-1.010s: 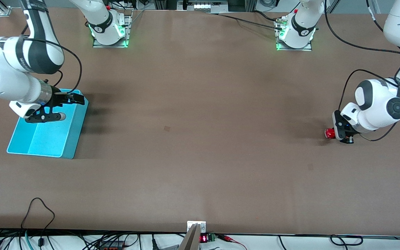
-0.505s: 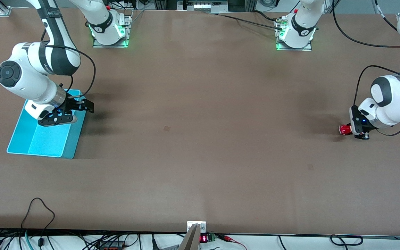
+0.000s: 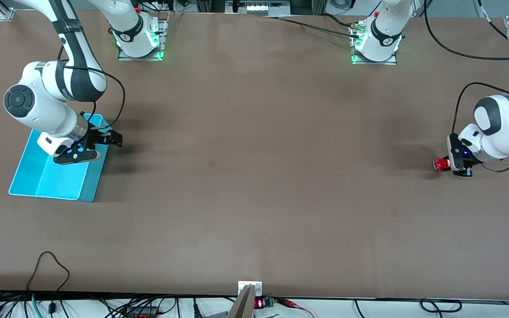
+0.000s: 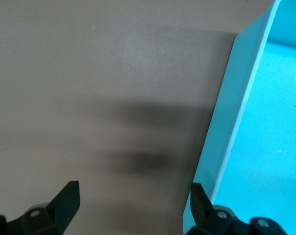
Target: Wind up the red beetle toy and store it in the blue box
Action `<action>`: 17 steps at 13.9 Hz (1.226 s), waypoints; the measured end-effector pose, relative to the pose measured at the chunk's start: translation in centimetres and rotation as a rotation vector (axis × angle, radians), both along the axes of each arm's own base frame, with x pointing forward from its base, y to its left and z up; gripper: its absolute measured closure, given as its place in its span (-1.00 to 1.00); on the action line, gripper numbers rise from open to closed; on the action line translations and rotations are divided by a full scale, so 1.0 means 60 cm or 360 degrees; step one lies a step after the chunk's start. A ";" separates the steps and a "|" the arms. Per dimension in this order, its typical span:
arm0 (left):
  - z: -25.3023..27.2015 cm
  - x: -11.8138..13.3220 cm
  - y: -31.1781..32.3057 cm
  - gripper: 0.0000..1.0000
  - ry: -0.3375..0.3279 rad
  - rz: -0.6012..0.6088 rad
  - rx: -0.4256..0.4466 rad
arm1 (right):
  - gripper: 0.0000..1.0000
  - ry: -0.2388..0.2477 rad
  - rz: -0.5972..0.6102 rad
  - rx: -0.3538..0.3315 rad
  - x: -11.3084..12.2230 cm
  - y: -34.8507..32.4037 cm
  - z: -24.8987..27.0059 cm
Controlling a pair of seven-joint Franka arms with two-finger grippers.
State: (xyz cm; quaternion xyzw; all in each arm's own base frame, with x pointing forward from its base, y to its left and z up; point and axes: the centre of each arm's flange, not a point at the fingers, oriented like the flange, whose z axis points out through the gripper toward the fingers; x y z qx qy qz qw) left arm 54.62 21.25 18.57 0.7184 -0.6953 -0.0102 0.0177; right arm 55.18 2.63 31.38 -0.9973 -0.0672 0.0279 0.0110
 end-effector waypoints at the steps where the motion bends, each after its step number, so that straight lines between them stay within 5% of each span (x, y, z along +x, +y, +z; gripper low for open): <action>1: 0.000 0.000 0.000 0.15 0.0000 -0.0002 0.0000 | -1.00 0.0000 0.0000 0.0000 0.000 0.000 0.000; 6: 0.001 0.001 0.009 0.06 -0.0007 -0.0035 0.0000 | -1.00 -0.0006 -0.0002 0.0000 0.002 -0.001 0.002; 12: 0.063 0.030 -0.015 -1.00 -0.0008 -0.0098 0.0010 | -1.00 -0.0008 0.0011 0.0001 0.002 -0.005 0.003; 17: 0.123 0.031 -0.021 -1.00 0.0004 -0.0074 0.0046 | -1.00 -0.0008 0.0009 0.0001 0.003 -0.006 0.003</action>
